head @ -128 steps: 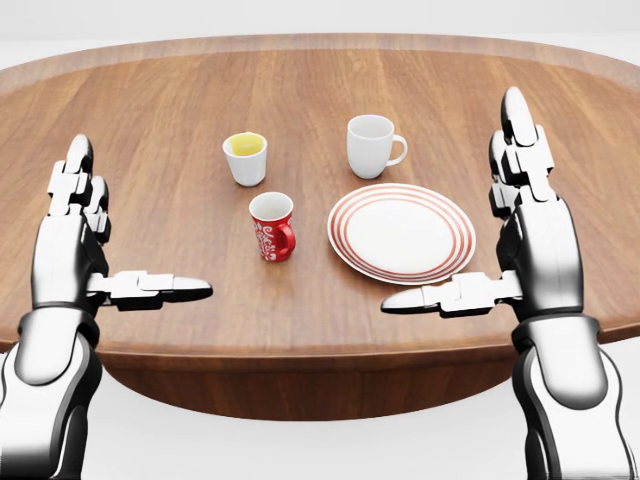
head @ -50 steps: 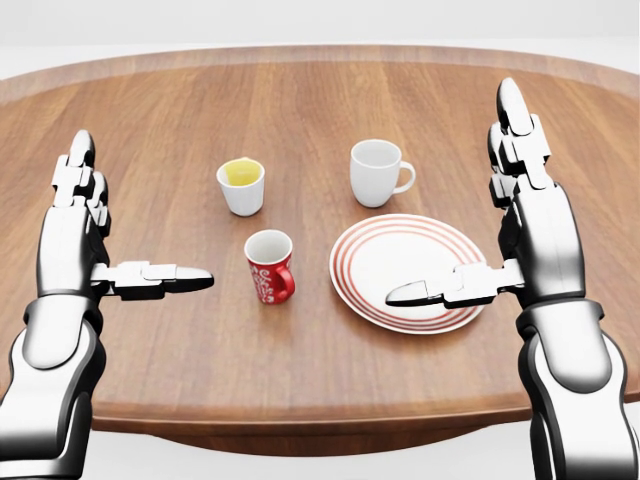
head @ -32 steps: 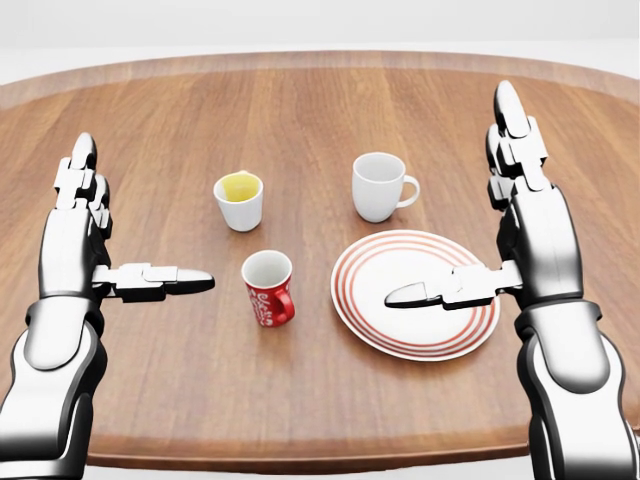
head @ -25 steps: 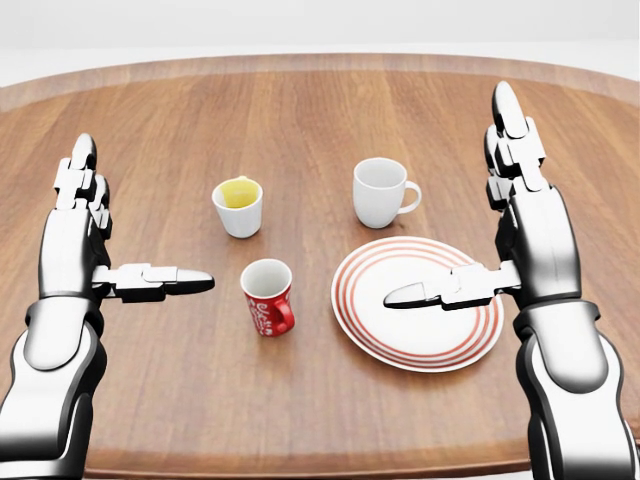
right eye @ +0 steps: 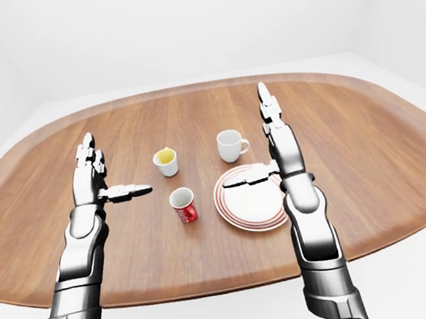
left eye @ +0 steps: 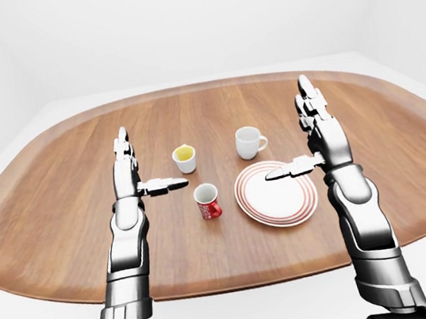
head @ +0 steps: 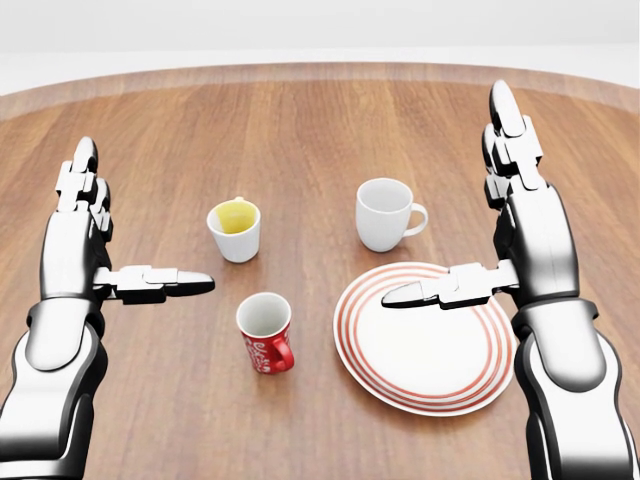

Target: Pick up the red mug and put it on the plate

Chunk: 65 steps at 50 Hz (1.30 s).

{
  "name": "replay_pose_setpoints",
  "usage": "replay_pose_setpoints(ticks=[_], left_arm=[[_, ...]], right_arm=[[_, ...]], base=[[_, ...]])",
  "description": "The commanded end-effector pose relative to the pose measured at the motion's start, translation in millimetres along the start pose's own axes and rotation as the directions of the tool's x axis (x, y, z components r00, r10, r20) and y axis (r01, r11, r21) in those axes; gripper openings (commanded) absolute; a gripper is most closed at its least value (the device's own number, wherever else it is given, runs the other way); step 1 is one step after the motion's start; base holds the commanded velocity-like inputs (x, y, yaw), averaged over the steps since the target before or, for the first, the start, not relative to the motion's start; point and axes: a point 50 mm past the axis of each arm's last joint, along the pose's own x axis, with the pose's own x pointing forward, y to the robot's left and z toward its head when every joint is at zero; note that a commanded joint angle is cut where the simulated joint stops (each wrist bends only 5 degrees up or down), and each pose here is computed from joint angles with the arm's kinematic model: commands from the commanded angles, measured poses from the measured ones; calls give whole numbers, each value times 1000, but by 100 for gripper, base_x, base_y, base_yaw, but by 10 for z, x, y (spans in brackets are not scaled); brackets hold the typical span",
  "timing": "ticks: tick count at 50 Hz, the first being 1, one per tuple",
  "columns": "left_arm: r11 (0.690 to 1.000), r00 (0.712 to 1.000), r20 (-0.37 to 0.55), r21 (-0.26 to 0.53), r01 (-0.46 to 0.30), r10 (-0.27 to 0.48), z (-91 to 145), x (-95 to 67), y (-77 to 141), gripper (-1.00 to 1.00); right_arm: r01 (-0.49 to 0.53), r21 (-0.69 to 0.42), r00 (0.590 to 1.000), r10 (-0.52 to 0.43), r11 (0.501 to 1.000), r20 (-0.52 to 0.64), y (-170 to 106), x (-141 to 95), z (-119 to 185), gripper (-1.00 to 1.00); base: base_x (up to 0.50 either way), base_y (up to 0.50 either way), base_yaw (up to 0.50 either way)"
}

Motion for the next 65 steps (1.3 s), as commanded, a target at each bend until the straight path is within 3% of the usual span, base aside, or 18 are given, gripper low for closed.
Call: replay_pose_setpoints(ticks=[1, 65], left_arm=[[1000, 1000, -5, 1, 0, 0, -13, -3, -1, 100], [1000, 1000, -25, 3, -3, 3, -61, -8, 7, 100]], right_arm=[[0, -2, 1000, 0, 1000, -7, 3, -9, -15, 100], [-7, -22, 1000, 6, 1000, -19, 10, -6, -40, 100]], base=[[19, 0, 0], [20, 0, 0]])
